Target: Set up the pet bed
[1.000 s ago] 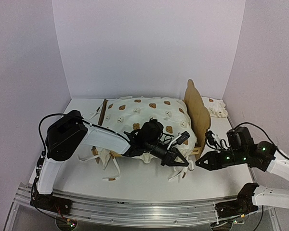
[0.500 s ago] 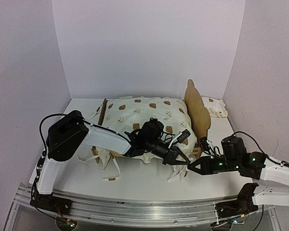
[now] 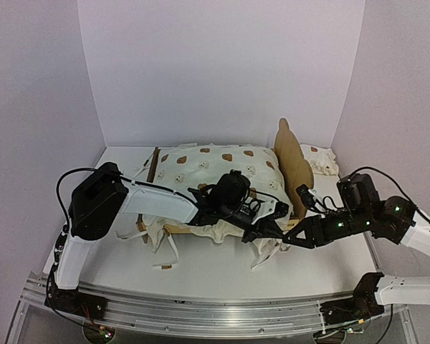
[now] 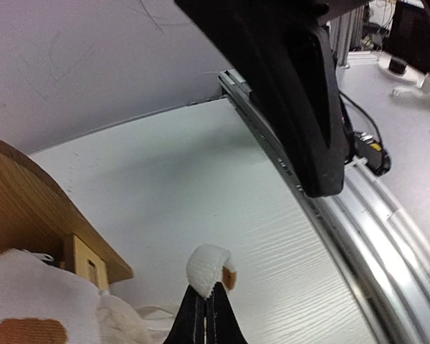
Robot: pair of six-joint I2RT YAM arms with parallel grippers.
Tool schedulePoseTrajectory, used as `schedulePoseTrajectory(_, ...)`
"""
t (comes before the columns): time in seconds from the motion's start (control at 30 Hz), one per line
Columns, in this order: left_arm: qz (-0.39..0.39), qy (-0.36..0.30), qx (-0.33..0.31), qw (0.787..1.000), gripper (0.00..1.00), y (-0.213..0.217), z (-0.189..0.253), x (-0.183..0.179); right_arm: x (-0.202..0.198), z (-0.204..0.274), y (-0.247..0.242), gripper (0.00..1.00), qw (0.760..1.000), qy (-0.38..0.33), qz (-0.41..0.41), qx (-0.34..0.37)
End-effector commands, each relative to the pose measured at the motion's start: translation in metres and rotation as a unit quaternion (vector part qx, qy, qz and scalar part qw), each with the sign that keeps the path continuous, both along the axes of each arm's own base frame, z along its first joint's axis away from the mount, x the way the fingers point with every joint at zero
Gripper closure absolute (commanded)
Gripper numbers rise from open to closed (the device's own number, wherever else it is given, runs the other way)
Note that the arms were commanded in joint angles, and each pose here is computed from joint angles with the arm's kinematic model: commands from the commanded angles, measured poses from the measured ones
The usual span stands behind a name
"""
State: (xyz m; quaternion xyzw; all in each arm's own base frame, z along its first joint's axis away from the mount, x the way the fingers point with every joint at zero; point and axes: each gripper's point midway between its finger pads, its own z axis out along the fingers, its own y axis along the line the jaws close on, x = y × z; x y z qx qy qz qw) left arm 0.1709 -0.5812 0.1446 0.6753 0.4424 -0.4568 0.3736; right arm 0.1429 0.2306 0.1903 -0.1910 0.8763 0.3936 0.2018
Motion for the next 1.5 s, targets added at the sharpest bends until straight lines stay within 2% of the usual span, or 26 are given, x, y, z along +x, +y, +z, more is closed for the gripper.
schedulePoseTrajectory(0.0,-0.020,-0.221,-0.046,0.974,1.00,-0.001,0.031,0.011,0.001,-0.008,-0.012,0.53,0.998,0.037,-0.032,-0.048)
schedulePoseTrajectory(0.07,-0.028,-0.270,-0.059,0.961,1.00,-0.002,0.034,0.010,0.004,-0.007,-0.012,0.53,0.997,0.043,-0.038,-0.049)
schedulePoseTrajectory(0.2,-0.039,-0.297,-0.072,0.951,1.00,-0.001,0.037,0.007,0.010,-0.010,-0.018,0.54,0.996,0.030,-0.055,-0.067)
schedulePoseTrajectory(0.37,-0.054,-0.265,-0.089,0.959,1.00,0.003,0.043,-0.006,0.032,-0.020,-0.025,0.62,0.993,-0.021,-0.063,-0.102)
schedulePoseTrajectory(0.7,-0.055,-0.245,-0.084,0.964,1.00,0.004,0.040,-0.010,0.046,-0.035,0.000,0.63,0.997,-0.003,-0.009,-0.074)
schedulePoseTrajectory(0.93,-0.038,-0.230,-0.084,0.969,1.00,0.000,0.043,-0.006,0.038,-0.044,0.004,0.97,0.998,0.028,0.007,-0.054)
schedulePoseTrajectory(0.97,-0.031,-0.228,-0.084,0.969,1.00,-0.001,0.044,-0.003,0.037,-0.045,0.003,1.00,0.998,0.034,0.005,-0.052)
schedulePoseTrajectory(1.07,-0.007,-0.220,-0.081,0.972,1.00,-0.004,0.046,0.004,0.035,-0.051,-0.003,1.00,0.997,0.051,-0.014,-0.055)
schedulePoseTrajectory(1.13,0.013,-0.213,-0.075,0.974,0.94,-0.005,0.046,0.010,0.035,-0.058,-0.013,1.00,0.995,0.062,-0.040,-0.066)
schedulePoseTrajectory(1.2,0.032,-0.201,-0.067,0.977,0.76,-0.005,0.045,0.016,0.036,-0.066,-0.024,1.00,0.991,0.071,-0.069,-0.085)
schedulePoseTrajectory(1.27,0.054,-0.174,-0.055,0.982,0.65,-0.004,0.044,0.022,0.037,-0.073,-0.032,1.00,0.988,0.078,-0.089,-0.102)
schedulePoseTrajectory(1.33,0.083,-0.138,-0.040,0.986,0.61,-0.003,0.042,0.028,0.038,-0.077,-0.037,1.00,0.986,0.080,-0.102,-0.110)
schedulePoseTrajectory(1.47,0.168,-0.003,0.001,0.986,0.62,-0.001,0.035,0.043,0.037,-0.076,-0.037,1.00,0.986,0.078,-0.099,-0.109)
